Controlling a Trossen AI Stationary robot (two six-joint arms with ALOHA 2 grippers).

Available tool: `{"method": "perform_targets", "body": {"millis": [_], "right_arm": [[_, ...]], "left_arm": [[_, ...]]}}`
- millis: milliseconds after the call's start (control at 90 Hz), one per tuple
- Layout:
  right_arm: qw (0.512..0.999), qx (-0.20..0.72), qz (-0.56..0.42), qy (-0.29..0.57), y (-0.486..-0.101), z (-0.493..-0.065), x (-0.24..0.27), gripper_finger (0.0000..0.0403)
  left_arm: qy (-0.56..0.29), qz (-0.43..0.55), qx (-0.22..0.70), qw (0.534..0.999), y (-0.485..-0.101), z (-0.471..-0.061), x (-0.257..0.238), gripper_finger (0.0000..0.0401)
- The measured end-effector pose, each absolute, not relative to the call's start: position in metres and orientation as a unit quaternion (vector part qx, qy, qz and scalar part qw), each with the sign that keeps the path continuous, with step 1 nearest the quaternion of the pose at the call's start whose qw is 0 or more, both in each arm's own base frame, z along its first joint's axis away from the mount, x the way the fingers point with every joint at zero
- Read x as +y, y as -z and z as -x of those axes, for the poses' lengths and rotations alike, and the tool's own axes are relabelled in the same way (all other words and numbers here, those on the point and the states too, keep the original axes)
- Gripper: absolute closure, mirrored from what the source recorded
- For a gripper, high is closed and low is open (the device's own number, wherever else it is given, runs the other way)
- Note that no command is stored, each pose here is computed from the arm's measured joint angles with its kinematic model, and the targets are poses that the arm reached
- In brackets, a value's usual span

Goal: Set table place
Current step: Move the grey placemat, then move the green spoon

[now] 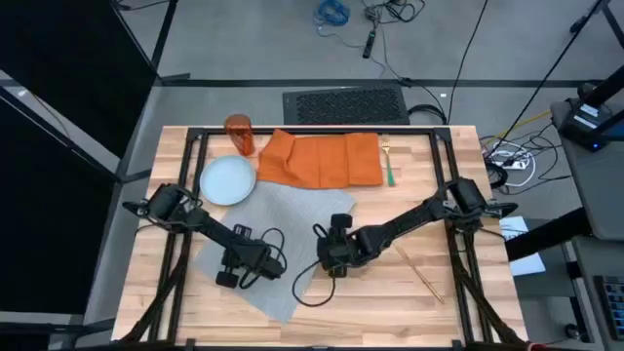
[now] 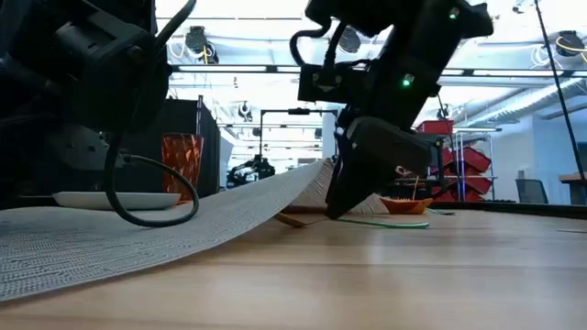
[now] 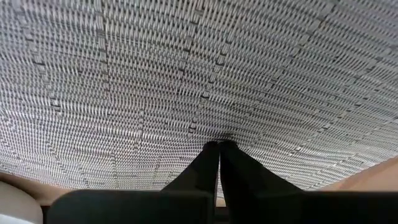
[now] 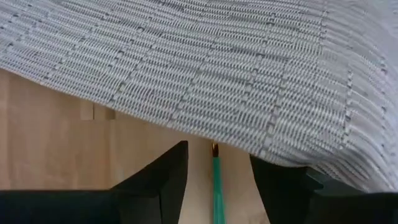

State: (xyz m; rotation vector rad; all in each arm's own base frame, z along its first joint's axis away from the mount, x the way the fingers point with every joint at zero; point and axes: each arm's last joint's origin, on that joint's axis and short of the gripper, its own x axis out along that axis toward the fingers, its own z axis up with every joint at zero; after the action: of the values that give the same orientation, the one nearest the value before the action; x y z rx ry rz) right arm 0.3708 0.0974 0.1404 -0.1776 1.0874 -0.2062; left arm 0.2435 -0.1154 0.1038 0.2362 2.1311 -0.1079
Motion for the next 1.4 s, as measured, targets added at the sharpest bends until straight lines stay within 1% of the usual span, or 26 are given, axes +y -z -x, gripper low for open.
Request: {"method": "perform_targets", "body": {"millis": [267,467,722,867,1033,1311,1400], "right_arm": [[0.843,0.527,0.097,0.042,-0.140,-0.373,0.093,0.0242],[0.839,0.532,0.111,0.018,-0.140,-0.373,0.092,0.0243],[0.821,0.563,0.078,0.058,-0.150,-0.378,0.066,0.0243],[0.809,0.584,0.050,0.041,-0.149,-0.377,0.056,0.0243],[0.811,0.584,0.036,0.023,-0.148,-0.378,0.056,0.0243],[0.811,0.585,0.025,0.023,-0.148,-0.378,0.057,0.0243],[0.800,0.599,0.025,0.020,-0.150,-0.376,0.057,0.0243]], "left_arm": [[0.044,-0.097,0.872,0.477,-0.104,-0.243,-0.115,0.0401],[0.044,-0.097,0.872,0.477,-0.104,-0.243,-0.115,0.0401],[0.044,-0.097,0.873,0.477,-0.104,-0.243,-0.115,0.0401],[0.044,-0.097,0.873,0.477,-0.104,-0.243,-0.115,0.0401],[0.044,-0.097,0.873,0.477,-0.104,-0.243,-0.115,0.0401],[0.051,-0.101,0.872,0.476,-0.104,-0.243,-0.115,0.0401],[0.051,-0.101,0.872,0.476,-0.104,-0.243,-0.115,0.0401]]}}
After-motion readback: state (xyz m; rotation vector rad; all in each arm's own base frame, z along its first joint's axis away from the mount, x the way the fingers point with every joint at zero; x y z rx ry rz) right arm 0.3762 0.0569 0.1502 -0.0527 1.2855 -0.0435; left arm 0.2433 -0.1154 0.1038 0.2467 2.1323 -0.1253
